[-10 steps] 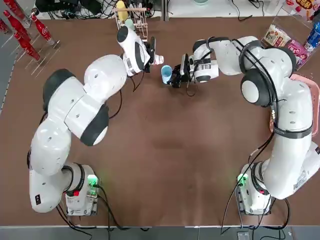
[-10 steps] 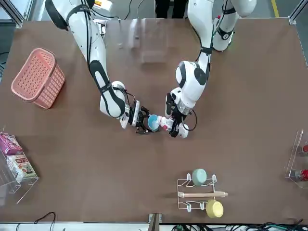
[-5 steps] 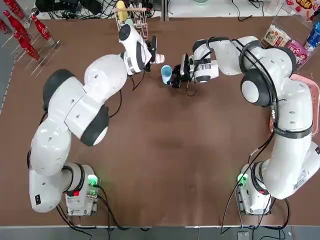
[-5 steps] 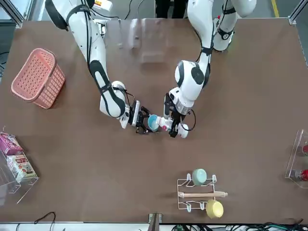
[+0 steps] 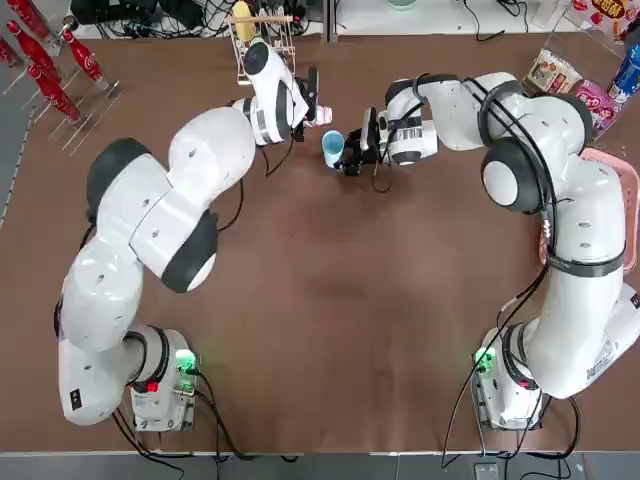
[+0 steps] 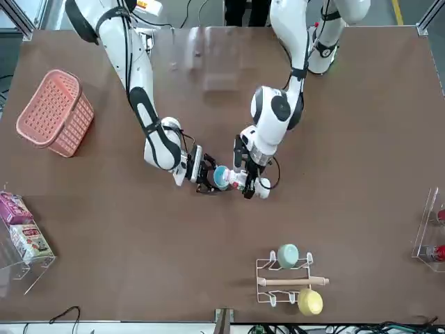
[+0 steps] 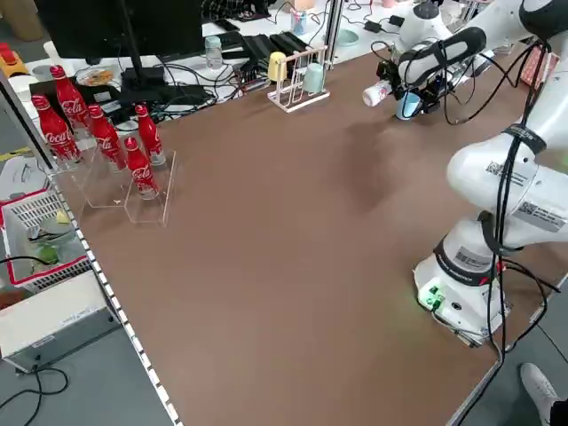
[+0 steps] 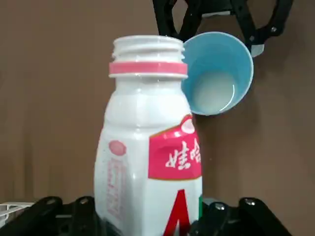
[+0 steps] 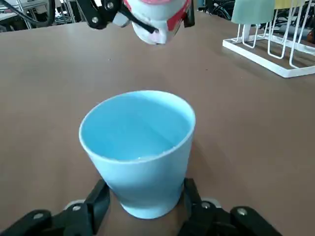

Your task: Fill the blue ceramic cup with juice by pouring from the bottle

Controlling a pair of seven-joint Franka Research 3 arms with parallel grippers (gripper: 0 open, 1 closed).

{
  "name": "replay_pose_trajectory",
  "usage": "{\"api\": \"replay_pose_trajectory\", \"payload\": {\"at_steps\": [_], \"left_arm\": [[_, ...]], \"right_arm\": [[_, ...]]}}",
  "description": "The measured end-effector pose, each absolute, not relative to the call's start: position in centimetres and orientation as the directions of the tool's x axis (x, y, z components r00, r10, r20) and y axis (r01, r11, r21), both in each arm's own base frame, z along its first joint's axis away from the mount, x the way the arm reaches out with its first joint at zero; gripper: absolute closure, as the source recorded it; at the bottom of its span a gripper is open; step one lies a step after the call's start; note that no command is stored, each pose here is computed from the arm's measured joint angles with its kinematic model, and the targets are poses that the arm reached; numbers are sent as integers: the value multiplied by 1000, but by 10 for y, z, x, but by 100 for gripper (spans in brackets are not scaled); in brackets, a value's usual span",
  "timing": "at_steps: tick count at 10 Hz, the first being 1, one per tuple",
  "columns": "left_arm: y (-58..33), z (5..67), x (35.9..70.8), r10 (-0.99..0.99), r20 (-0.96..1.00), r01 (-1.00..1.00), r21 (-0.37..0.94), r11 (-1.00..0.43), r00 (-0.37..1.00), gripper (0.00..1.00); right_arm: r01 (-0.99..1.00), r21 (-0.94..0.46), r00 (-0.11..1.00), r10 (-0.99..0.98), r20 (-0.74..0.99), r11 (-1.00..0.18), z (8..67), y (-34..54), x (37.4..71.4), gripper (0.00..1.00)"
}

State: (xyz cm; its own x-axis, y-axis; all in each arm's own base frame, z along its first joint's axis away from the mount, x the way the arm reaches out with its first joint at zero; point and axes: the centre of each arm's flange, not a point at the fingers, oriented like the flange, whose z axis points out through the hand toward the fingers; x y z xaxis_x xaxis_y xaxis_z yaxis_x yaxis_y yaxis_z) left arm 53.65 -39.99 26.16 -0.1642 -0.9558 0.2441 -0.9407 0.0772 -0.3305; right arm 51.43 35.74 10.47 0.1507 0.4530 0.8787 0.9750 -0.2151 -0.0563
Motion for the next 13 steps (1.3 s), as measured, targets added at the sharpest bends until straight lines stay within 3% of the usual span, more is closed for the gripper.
{"api": "replay_pose_trajectory", "payload": {"at_steps": [13], "left_arm": [[-412,261,531,-967,135,-920,-361,154,-215,60]], "right_arm": [[974,-74,163,439,884,-212,104,360,510,34]]}}
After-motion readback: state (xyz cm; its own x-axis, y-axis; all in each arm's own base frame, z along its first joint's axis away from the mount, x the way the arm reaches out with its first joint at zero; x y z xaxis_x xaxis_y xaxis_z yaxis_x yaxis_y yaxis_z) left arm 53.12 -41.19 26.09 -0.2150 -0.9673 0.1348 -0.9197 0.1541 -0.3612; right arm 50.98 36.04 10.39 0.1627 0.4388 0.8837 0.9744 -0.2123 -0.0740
